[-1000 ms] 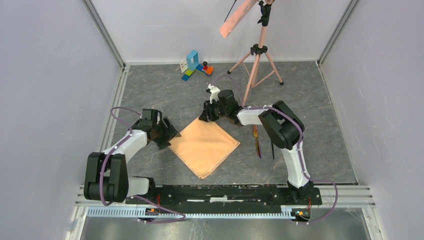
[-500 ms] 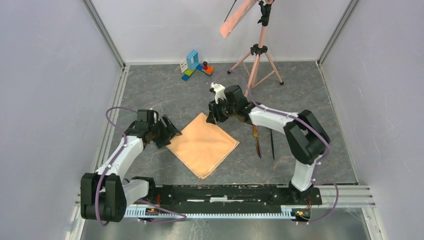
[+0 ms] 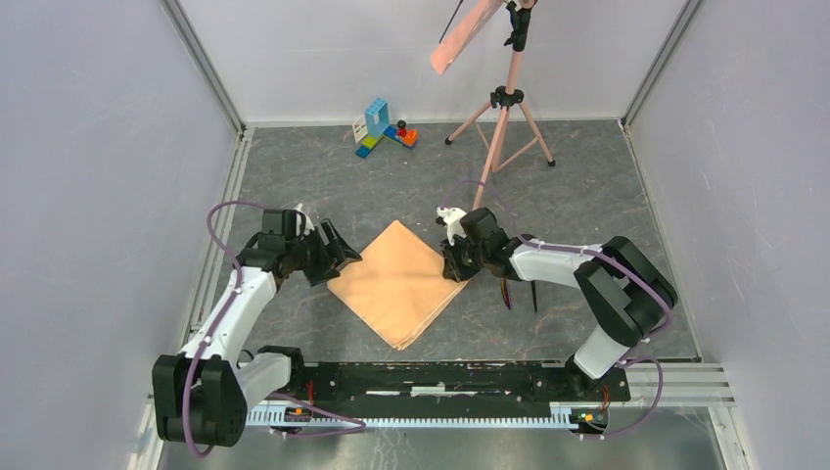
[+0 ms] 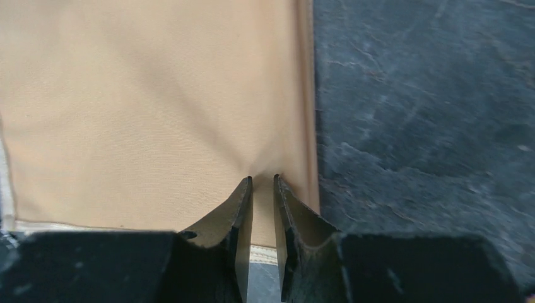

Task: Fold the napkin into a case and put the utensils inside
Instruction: Rotate the lower triangle-folded napkin at the center of the board, then pick up the lower triangle-folded napkin from the center of the board.

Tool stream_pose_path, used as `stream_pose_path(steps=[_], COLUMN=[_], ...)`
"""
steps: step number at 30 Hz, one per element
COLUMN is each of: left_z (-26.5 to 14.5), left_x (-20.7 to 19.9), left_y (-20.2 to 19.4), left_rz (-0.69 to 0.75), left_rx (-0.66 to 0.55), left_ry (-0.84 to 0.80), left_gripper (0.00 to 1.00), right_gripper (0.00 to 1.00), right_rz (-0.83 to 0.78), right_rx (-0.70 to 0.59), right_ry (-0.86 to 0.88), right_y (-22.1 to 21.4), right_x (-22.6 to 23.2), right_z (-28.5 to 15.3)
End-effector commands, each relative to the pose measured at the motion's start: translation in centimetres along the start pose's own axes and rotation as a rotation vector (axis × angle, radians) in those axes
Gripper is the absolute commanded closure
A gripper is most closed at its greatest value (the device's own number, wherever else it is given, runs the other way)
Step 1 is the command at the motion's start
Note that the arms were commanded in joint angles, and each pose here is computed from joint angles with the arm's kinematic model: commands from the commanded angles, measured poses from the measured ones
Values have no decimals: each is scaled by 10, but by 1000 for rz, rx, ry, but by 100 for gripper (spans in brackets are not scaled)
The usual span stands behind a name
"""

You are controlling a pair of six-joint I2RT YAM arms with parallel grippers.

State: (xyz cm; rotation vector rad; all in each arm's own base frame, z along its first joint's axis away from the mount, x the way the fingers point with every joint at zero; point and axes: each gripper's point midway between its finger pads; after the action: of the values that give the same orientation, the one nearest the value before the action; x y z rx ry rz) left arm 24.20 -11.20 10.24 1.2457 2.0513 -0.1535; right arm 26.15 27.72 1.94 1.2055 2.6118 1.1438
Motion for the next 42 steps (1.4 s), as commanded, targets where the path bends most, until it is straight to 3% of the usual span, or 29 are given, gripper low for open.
stream_pose_path(steps=[1, 6, 10, 15, 18, 21, 25, 33, 42], left_z=[-23, -41, -55, -78, -96, -111, -118, -117, -115], left_x=[-27, -36, -35, -24, -21, -20, -22, -19, -18], left_y=[10, 21, 31, 49, 59, 66, 66, 63, 63], left_rz=[89, 131, 161, 155, 140, 132, 139, 146, 153], left_rx=[-38, -98, -163, -313, -425, -512, -533, -526, -526], left_ry=[-80, -68, -26, 71, 99, 107, 101, 107, 108], left_gripper=[20, 20, 20, 20, 18, 17, 17, 17, 17], right_gripper=[75, 65, 41, 19, 15, 13, 13, 33, 35], right_rz=[-86, -152, -274, -368, -402, -436, -476, -515, -529], right_rx=[53, 81, 31, 140, 237, 304, 386, 470, 500], right_ry=[-252, -379, -372, -127, -1, 24, 2, -30, -30], right_y=[-16, 6, 42, 28, 3, -11, -26, -42, -56], right_x=[-48, -60, -16, 64, 107, 130, 137, 146, 155], right_z=[-13, -31, -50, -42, -37, -37, -34, -23, -11])
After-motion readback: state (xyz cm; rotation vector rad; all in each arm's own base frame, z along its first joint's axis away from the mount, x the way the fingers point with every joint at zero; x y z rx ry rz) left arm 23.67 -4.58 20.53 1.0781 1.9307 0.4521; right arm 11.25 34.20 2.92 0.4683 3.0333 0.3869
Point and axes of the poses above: each gripper's point midway between its finger pads, its own z axis out along the fingers, its own x axis along the line the jaws close on, y = z × x, and after that the axes turned 4 degrees about -z, right-handed
